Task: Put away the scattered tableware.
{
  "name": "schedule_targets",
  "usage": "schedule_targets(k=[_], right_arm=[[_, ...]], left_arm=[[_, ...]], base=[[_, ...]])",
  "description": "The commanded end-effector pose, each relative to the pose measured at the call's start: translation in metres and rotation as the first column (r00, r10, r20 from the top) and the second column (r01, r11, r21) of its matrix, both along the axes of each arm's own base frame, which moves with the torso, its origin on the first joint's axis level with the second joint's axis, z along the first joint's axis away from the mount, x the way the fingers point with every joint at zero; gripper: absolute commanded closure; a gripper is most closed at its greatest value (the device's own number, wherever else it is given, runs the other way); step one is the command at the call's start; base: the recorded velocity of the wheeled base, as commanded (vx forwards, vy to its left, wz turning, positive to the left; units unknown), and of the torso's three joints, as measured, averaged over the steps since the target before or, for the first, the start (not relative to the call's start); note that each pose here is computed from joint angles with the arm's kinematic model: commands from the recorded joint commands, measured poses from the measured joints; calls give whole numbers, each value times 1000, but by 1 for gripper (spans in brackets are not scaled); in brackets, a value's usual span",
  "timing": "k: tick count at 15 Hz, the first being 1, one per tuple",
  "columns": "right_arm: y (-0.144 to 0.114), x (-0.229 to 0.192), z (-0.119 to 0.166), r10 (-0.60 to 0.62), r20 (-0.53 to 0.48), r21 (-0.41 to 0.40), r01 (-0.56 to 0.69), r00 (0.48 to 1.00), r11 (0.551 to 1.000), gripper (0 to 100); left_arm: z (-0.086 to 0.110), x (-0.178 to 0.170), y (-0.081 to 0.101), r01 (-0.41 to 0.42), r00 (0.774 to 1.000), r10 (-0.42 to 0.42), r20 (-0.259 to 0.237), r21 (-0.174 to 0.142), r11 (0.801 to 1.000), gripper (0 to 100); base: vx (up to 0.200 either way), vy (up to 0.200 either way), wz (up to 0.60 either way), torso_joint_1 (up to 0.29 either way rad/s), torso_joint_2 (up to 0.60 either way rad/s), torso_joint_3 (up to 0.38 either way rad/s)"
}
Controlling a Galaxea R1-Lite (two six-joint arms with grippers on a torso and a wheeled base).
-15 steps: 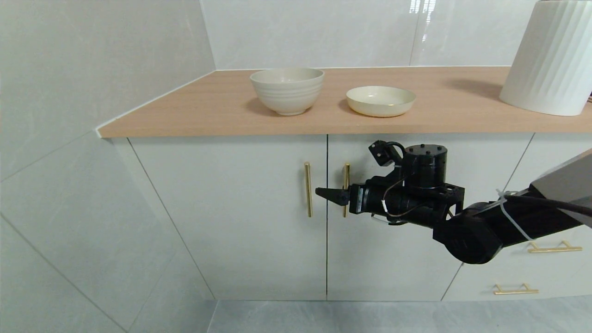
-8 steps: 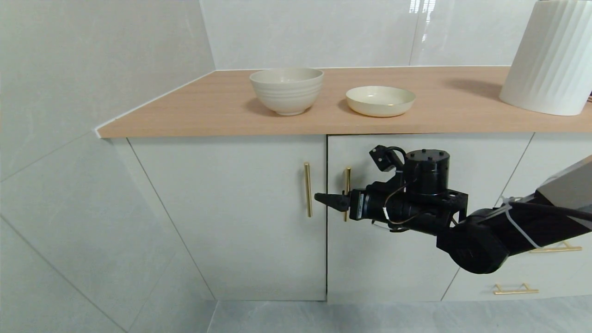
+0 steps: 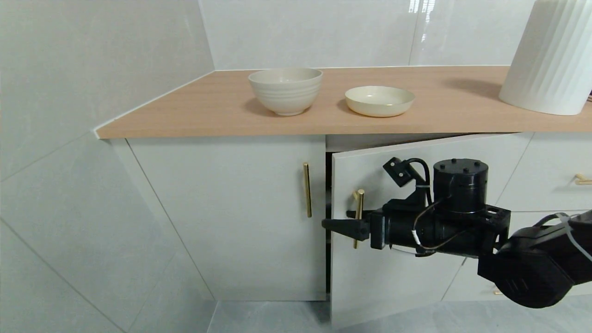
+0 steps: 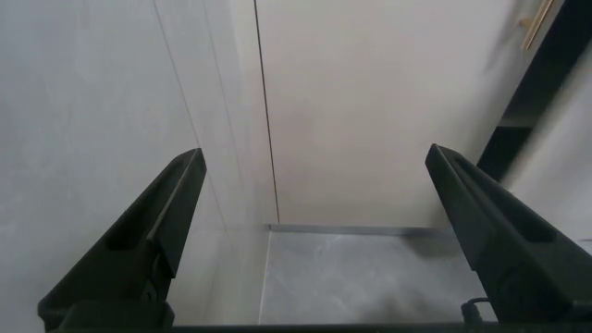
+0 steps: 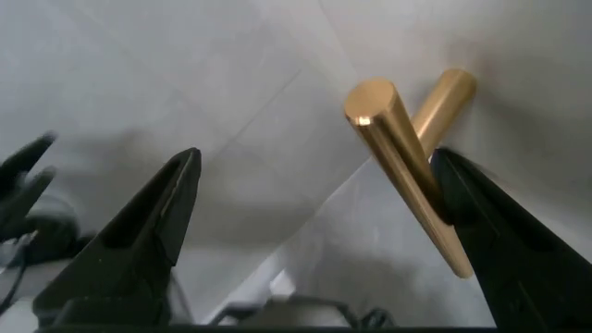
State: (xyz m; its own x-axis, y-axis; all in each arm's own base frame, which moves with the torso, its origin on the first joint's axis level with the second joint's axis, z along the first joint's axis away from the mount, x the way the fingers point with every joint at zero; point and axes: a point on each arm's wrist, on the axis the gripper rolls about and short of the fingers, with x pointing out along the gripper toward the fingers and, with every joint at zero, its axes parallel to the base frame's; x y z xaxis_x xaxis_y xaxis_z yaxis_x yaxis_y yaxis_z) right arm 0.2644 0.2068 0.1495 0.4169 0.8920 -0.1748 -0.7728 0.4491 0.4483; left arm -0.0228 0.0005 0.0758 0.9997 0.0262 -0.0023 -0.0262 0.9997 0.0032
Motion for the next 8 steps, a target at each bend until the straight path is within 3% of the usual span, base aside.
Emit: schedule_targets(k=[1, 8], right_arm=[[-8, -16, 9, 21, 14, 12, -21, 1000, 1000, 0], [-32, -50, -1, 115, -42, -3, -115, 992, 993, 0]], left_arm=[[0, 0, 0, 0, 1000, 0, -1, 0, 1000, 0], [0, 0, 0, -1, 1000, 1, -1, 1, 1000, 0]], base=[[0, 0, 0, 0, 0, 0], [0, 0, 0, 0, 0, 0]])
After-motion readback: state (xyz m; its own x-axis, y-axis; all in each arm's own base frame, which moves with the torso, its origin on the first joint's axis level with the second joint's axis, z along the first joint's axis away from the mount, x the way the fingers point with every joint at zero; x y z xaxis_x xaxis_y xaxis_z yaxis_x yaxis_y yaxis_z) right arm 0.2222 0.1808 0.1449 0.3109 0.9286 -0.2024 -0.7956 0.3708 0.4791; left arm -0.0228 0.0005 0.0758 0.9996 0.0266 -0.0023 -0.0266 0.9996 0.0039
